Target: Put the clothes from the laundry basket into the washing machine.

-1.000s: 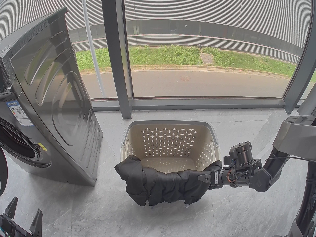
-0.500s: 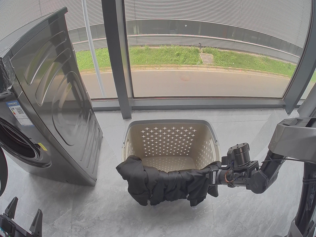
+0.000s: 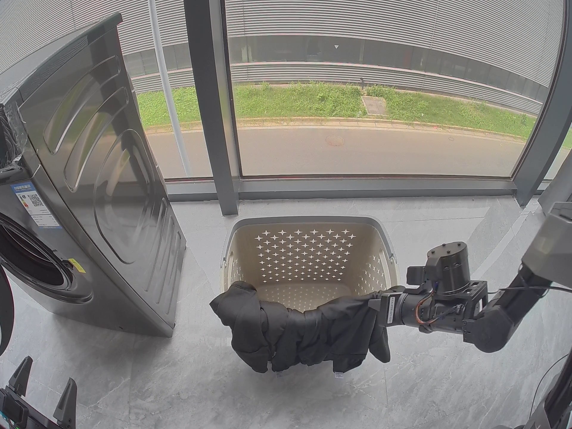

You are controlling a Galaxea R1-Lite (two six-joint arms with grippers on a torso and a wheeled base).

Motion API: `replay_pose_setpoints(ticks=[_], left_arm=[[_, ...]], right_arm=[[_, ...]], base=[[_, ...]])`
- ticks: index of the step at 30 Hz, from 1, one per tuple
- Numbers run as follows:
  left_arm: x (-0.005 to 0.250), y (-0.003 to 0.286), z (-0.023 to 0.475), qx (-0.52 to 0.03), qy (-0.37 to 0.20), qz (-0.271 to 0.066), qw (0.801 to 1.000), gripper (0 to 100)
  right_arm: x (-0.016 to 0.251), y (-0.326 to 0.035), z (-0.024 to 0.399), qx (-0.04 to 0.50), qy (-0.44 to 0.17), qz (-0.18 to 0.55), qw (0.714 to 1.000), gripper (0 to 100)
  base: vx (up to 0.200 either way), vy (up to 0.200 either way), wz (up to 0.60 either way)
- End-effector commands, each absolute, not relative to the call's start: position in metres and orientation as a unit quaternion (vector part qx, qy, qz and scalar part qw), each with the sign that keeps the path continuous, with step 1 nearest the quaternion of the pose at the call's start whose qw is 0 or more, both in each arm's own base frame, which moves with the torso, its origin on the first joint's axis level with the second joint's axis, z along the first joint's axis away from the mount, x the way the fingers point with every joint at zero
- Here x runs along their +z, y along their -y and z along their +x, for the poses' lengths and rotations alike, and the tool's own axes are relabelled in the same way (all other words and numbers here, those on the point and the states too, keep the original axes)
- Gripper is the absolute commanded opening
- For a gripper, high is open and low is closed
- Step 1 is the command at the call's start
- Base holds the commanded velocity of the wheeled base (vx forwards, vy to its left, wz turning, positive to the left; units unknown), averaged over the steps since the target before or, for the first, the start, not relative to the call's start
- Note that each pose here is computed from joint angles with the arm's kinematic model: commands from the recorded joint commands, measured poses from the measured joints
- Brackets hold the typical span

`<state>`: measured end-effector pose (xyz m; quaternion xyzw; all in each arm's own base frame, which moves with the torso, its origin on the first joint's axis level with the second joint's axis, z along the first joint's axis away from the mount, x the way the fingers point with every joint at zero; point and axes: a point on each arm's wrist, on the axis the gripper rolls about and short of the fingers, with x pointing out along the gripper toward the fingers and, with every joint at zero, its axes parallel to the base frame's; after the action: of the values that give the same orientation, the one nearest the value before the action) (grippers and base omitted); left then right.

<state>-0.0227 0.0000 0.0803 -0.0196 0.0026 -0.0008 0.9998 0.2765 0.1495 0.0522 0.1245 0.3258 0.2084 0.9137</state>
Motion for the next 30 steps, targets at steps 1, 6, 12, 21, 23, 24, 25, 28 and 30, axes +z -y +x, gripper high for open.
replay_pose_setpoints(ticks=[1,6,12,21,23,24,25,28,30], left_arm=[[0.076,0.000,-0.023,-0.001,-0.003,-0.019,1.000,100],[0.076,0.000,-0.023,-0.001,-0.003,-0.018,1.000,100],[0.076,0.000,-0.023,-0.001,-0.003,-0.018,1.000,100],[0.075,0.000,-0.023,-0.001,-0.003,-0.014,1.000,100],[0.076,0.000,-0.023,-0.002,-0.002,-0.015,1.000,100],[0.075,0.000,-0.023,-0.001,-0.003,-0.016,1.000,100],[0.076,0.000,-0.023,-0.001,-0.002,-0.017,1.000,100],[0.076,0.000,-0.023,-0.001,-0.002,-0.018,1.000,100],[0.075,0.000,-0.023,-0.001,-0.003,-0.018,1.000,100]], right_arm=[[0.127,-0.145,0.231,0.260,-0.224,0.150,0.927,0],[0.171,-0.134,0.193,0.293,-0.145,0.167,0.930,0],[0.196,-0.118,0.168,0.313,-0.081,0.153,0.934,0],[0.206,-0.108,0.149,0.359,-0.031,0.104,0.927,0],[0.207,-0.110,0.153,0.354,-0.027,0.094,0.930,0],[0.208,-0.109,0.154,0.350,-0.024,0.089,0.932,0],[0.206,-0.109,0.156,0.337,-0.025,0.079,0.938,0],[0.195,-0.109,0.162,0.298,-0.047,0.072,0.951,0],[0.191,-0.110,0.166,0.266,-0.052,0.070,0.960,0]], base=[[0.000,0.000,0.00],[0.000,0.000,0.00],[0.000,0.000,0.00],[0.000,0.000,0.00],[0.000,0.000,0.00],[0.000,0.000,0.00],[0.000,0.000,0.00],[0.000,0.000,0.00],[0.000,0.000,0.00]])
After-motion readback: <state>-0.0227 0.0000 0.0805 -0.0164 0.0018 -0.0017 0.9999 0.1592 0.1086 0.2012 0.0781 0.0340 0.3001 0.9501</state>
